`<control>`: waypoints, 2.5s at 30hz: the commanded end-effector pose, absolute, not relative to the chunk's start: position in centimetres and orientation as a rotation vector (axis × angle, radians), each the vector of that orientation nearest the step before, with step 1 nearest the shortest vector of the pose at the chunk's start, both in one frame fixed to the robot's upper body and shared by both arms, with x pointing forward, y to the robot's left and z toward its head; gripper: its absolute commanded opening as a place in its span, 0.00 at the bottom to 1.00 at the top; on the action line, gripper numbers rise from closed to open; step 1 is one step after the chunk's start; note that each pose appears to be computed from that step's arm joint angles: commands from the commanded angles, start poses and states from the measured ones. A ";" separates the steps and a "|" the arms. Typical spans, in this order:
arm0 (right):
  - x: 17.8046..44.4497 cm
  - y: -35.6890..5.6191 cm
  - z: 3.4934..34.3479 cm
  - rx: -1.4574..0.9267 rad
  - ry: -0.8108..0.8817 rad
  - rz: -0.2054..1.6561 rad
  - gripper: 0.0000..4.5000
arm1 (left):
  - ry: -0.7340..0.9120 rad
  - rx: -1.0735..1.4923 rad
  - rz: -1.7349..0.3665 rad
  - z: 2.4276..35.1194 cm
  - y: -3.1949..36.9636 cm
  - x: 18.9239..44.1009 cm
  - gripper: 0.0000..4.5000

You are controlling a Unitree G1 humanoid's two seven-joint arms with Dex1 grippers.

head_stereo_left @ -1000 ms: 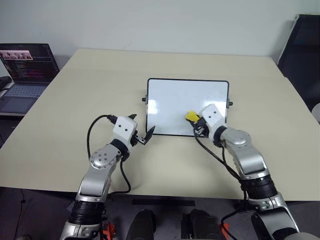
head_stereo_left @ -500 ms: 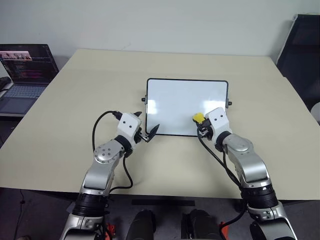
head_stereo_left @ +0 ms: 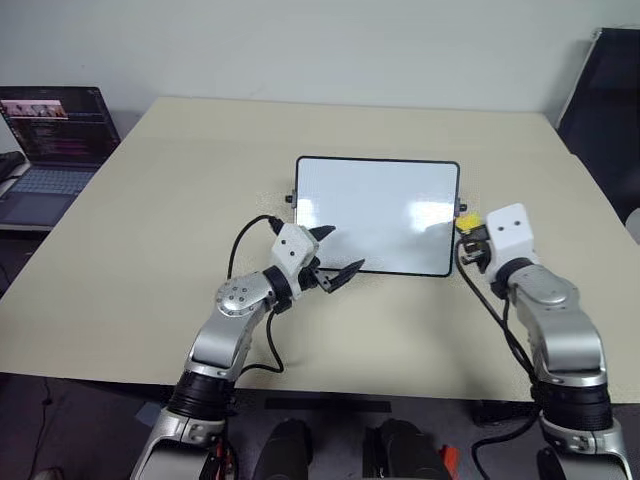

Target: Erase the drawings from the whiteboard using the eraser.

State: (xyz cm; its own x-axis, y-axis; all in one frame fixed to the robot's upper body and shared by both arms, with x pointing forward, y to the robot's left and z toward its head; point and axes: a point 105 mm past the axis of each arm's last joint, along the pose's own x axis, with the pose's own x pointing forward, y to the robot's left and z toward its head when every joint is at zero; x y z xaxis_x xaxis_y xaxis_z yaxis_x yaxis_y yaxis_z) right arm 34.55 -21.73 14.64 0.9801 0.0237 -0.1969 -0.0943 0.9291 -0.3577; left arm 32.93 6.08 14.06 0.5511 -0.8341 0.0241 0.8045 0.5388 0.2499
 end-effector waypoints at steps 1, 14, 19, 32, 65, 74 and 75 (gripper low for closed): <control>33.9 -23.4 15.4 -0.358 0.195 -0.006 0.26 | -0.191 0.197 -1.140 14.9 3.9 31.6 1.00; 32.6 -25.4 12.2 -0.200 0.400 -0.057 0.26 | -0.148 0.265 -1.339 13.2 2.5 29.9 1.00; 32.9 -25.8 12.2 -0.190 0.405 -0.061 0.26 | -0.153 0.270 -1.334 13.2 2.6 29.7 1.00; 33.8 -26.2 11.6 -0.185 0.413 -0.065 0.26 | -0.157 0.281 -1.297 13.4 3.0 29.9 1.00; 34.0 -27.2 11.5 -0.177 0.411 -0.107 0.30 | -0.156 0.293 -1.262 13.5 3.4 30.3 1.00; 34.0 -27.0 11.5 -0.164 0.412 -0.096 0.30 | -0.158 0.294 -1.259 13.5 3.4 30.4 1.00; 34.0 -27.0 11.5 -0.166 0.411 -0.098 0.30 | -0.158 0.294 -1.258 13.5 3.4 30.4 1.00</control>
